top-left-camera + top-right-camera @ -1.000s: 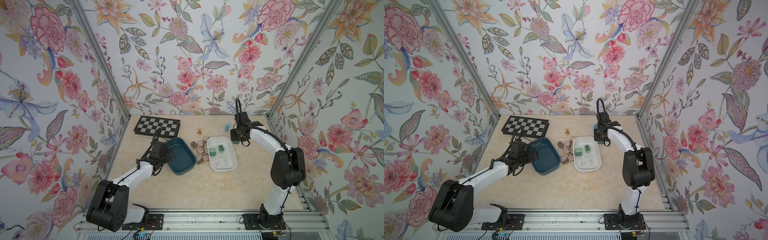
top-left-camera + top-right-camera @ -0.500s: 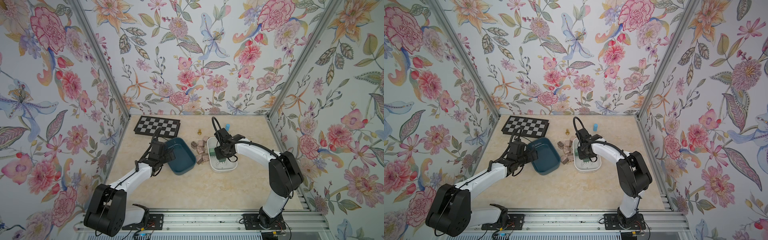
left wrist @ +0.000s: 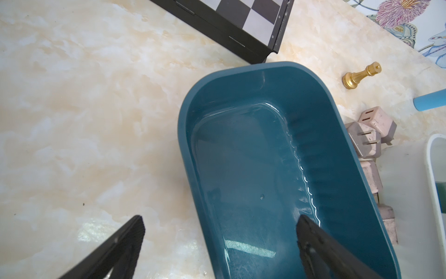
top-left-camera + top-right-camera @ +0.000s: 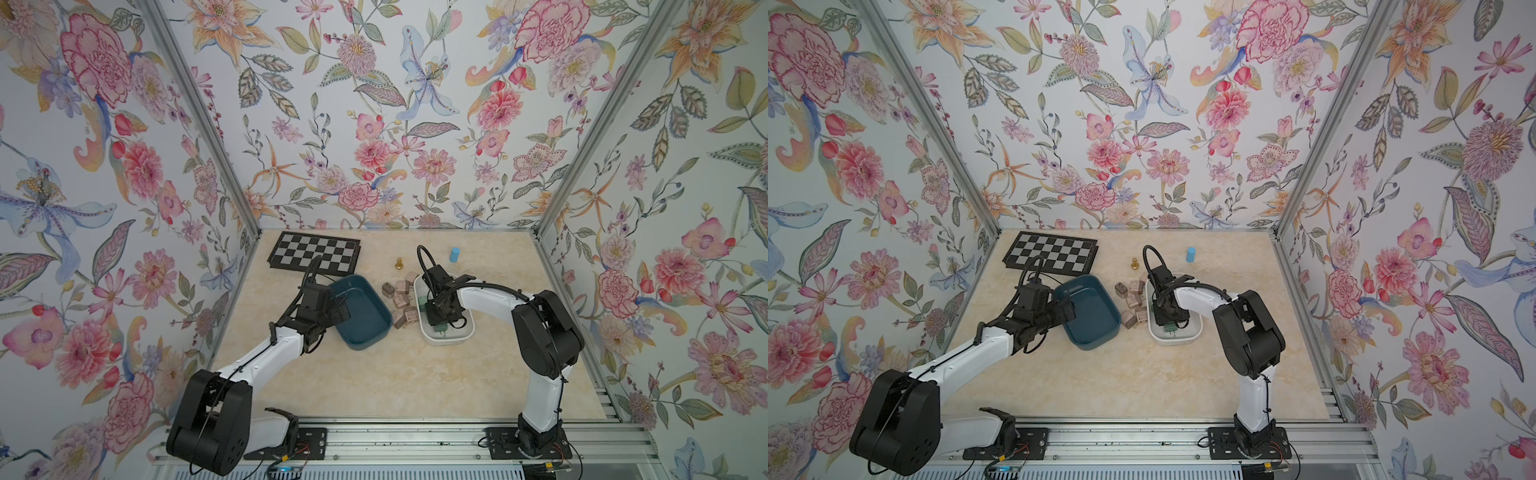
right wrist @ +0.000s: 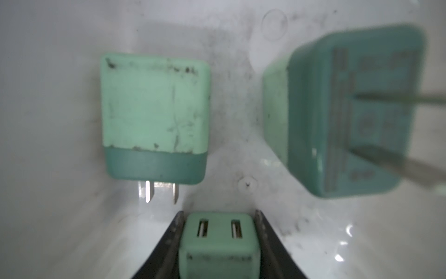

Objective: Place the plugs by color into the storage box
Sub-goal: Place the plug in the storage box, then move the storage box to the center of the board.

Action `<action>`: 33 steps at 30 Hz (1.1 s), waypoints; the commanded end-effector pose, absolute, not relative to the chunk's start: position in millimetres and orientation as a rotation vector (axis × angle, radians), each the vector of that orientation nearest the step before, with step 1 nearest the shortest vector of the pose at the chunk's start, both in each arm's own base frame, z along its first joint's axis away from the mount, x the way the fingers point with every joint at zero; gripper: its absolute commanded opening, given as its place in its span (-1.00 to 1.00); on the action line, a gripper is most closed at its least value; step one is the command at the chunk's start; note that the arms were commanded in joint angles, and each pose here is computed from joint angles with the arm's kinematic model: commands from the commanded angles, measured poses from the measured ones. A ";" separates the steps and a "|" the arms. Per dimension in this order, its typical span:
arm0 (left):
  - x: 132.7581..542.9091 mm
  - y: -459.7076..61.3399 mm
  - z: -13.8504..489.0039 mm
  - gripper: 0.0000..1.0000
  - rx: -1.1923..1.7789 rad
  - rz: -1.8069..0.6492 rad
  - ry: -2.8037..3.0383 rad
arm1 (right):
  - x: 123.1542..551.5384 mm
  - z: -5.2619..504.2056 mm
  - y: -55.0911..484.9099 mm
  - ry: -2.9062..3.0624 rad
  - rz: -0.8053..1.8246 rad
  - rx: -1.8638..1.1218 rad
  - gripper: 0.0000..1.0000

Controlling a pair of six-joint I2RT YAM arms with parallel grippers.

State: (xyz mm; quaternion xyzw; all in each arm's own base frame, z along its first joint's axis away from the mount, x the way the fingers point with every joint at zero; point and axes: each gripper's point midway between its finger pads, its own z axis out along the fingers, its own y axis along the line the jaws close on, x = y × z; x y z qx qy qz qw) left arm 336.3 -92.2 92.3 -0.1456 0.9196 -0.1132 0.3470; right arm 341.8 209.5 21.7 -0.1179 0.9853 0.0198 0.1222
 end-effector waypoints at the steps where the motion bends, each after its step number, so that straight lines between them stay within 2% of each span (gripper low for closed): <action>1: 334.2 -92.3 94.6 0.99 -0.383 -0.289 2.372 | 329.8 18.4 207.5 2.904 0.063 -0.328 0.16; 4: 334.8 -91.9 95.8 0.99 -0.381 -0.284 2.370 | 330.1 39.5 205.7 2.860 0.094 -0.308 0.49; 9: 335.7 -91.3 97.8 0.99 -0.377 -0.275 2.369 | 332.2 88.2 189.0 2.786 0.148 -0.251 0.62; 15: 337.9 -94.9 99.0 0.99 -0.379 -0.301 2.363 | 349.3 116.0 147.2 2.743 0.116 -0.178 0.65; 20: 337.8 -96.4 97.1 0.99 -0.376 -0.303 2.368 | 369.8 95.9 117.8 2.801 0.106 -0.138 0.63; 26: 333.3 -94.1 92.3 0.99 -0.375 -0.287 2.384 | 384.2 65.5 117.0 2.872 0.112 -0.159 0.58; 33: 321.1 -81.8 75.8 0.99 -0.388 -0.203 2.424 | 393.9 51.3 77.6 2.889 0.105 0.002 0.51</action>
